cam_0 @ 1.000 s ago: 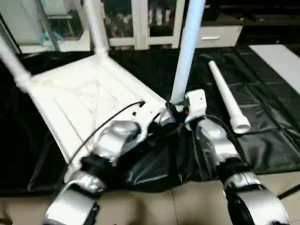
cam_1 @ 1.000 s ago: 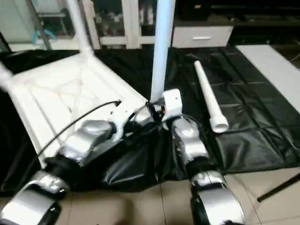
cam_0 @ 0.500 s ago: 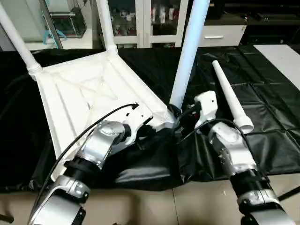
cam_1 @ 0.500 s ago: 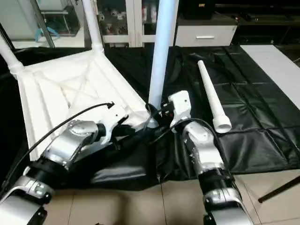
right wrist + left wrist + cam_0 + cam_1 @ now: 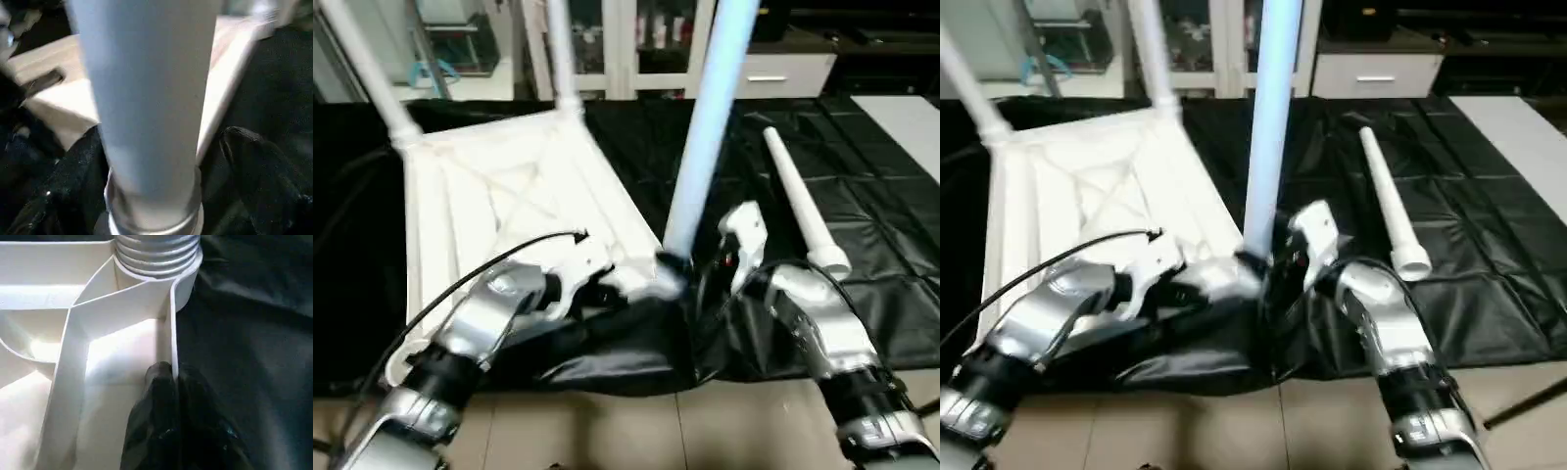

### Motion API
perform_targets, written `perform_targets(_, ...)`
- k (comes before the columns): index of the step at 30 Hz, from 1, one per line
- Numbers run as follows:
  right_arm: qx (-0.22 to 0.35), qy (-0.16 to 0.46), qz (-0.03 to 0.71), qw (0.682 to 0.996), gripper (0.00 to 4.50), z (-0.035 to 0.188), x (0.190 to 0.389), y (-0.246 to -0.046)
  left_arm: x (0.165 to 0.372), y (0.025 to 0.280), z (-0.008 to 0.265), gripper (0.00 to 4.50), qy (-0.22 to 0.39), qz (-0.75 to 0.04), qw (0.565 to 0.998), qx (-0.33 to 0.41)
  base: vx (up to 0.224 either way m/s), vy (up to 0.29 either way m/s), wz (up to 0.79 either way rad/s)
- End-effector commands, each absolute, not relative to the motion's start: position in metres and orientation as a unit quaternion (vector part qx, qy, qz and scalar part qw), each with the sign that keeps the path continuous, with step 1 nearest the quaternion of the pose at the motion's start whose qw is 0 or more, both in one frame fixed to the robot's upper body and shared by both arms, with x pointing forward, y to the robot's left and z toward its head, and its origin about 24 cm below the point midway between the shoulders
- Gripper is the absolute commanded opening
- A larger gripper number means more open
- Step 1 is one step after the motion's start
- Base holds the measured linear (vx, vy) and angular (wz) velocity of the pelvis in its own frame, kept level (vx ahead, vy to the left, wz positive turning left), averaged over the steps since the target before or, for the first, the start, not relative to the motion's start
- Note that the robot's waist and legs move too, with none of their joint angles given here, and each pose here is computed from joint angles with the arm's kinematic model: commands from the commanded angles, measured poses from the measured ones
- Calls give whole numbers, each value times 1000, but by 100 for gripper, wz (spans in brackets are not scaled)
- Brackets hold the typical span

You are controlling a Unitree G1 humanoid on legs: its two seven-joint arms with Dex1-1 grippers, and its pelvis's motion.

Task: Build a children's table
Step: Insert table leg to table base, then rotate leg to tighten

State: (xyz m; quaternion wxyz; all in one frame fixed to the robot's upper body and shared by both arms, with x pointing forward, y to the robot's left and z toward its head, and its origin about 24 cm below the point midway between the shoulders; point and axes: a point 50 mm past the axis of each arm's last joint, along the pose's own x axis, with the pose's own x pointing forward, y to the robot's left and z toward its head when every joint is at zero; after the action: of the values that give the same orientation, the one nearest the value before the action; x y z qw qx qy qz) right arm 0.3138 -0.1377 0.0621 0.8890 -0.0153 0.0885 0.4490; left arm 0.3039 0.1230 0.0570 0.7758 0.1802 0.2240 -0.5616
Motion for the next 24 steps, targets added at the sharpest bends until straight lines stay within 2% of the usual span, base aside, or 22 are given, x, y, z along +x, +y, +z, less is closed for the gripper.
perform_targets(1,-18,98,490,866,370,63,306,-133,294,106,64,0,196,-625,734,177,0,0,0)
perform_targets(8,-37,126,532,837,370,59,294,-134,289,109,66,0,189,-662,697,202,0,0,0)
perform_targets(13,-36,132,538,832,370,60,292,-138,290,112,67,0,192,-664,692,207,0,0,0)
perform_targets(15,-35,135,541,829,344,60,292,-138,290,112,68,0,192,-665,692,207,0,0,0)
perform_targets(18,-34,136,543,828,333,59,290,-139,290,112,68,0,191,-666,690,207,0,0,0)
perform_targets(19,-33,136,544,827,311,60,290,-139,289,113,68,0,191,-667,690,207,0,0,0)
perform_targets(24,-30,136,547,826,277,59,287,-140,290,114,68,0,190,-667,690,207,0,0,0)
